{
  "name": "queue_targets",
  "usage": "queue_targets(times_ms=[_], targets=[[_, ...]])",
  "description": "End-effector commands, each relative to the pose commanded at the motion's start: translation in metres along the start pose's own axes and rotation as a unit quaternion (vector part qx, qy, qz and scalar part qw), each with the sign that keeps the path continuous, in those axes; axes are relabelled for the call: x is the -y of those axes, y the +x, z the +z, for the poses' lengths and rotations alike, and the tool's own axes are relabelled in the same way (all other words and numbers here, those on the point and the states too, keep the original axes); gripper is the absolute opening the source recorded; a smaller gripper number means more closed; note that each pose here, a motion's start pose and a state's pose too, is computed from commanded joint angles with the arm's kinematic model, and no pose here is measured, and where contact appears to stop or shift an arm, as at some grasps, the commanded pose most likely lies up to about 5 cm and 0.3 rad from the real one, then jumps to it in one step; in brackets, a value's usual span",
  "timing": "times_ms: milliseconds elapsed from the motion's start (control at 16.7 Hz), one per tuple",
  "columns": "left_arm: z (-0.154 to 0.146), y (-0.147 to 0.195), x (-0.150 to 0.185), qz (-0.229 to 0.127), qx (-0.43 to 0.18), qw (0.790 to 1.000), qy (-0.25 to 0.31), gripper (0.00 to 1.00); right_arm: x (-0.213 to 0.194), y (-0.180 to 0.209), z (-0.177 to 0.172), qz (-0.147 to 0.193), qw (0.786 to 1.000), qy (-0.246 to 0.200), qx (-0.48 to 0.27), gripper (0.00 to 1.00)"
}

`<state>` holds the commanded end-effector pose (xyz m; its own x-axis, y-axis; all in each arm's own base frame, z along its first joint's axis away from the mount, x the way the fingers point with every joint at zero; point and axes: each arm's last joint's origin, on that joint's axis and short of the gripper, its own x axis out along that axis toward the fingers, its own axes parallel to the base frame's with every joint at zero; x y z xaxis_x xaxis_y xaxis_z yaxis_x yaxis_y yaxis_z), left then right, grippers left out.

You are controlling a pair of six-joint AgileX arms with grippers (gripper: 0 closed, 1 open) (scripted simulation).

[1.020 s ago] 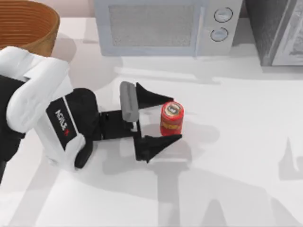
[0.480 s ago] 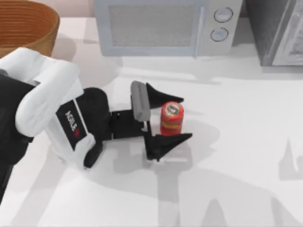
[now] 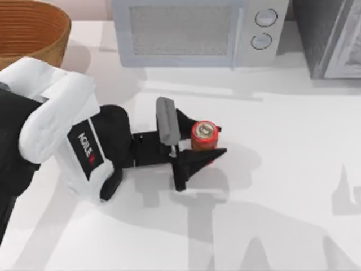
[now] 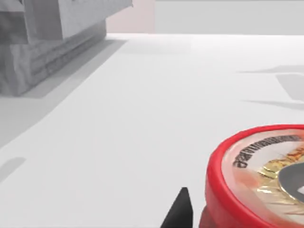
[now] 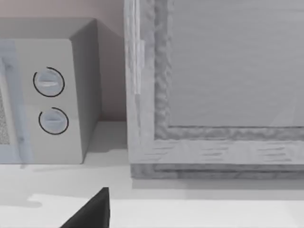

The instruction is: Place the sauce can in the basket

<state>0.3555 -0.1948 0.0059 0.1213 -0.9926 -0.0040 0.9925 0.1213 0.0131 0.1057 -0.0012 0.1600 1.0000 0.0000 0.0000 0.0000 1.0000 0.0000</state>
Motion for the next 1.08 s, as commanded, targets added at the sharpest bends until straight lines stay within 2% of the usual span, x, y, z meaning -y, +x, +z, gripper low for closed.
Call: queue_targets(times_ms=[180,240,840,1080], targets=[[0.000,0.000,0.000,0.000,0.000,1.000,0.000,0.02,0.000,0.000,0.000,0.000,1.000,0.000,0.000,1.00],[0.000,0.000,0.000,0.000,0.000,1.000,0.000,0.00,0.000,0.000,0.000,0.000,1.000,0.000,0.000,1.00],[0.003,-0.002,-0.003,0.002,0.001,1.000,0.004,0.00,0.000,0.000,0.000,0.000,1.000,0.000,0.000,1.00],[0.037,-0.020,-0.038,0.019,0.018,0.999,0.046,0.00,0.000,0.000,0.000,0.000,1.000,0.000,0.000,1.00]])
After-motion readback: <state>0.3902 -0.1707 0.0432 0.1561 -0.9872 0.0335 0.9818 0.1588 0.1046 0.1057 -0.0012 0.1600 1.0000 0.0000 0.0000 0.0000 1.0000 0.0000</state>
